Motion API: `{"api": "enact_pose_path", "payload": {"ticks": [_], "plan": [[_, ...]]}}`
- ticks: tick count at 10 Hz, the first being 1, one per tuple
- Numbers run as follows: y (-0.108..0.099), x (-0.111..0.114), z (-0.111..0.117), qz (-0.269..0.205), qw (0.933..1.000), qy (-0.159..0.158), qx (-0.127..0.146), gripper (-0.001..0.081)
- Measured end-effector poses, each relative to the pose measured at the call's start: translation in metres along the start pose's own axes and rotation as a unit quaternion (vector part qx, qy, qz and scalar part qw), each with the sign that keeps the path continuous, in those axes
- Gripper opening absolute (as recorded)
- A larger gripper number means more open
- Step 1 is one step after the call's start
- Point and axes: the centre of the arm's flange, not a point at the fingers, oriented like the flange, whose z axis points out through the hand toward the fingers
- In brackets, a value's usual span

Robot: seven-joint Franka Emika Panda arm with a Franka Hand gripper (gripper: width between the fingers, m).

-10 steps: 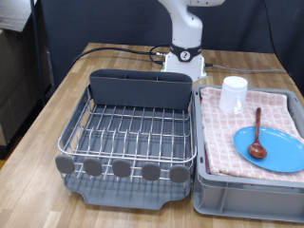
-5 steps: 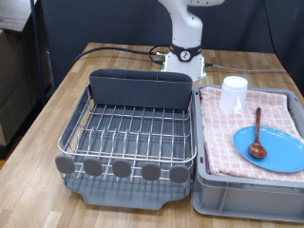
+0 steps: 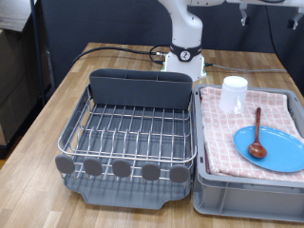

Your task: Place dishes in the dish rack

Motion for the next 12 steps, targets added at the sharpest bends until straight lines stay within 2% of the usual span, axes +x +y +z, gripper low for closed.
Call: {"api": "enact_pose_path", "payload": {"ticks": [2,4,5,7,12], "plan": [[-0.007,-0.005,0.027,0.01,0.9999,0.01,0.001,0.0803],[-0.008,-0.004,0.027,0.001,0.9999,0.015,0.004,0.0803],[-0.012,-0.004,0.03,-0.011,0.9996,0.019,0.018,0.0803],[-0.023,-0.005,0.05,-0.023,0.9989,0.022,0.035,0.0803],[-0.038,-0.028,0.109,0.032,0.9984,0.041,0.02,0.0803]]}}
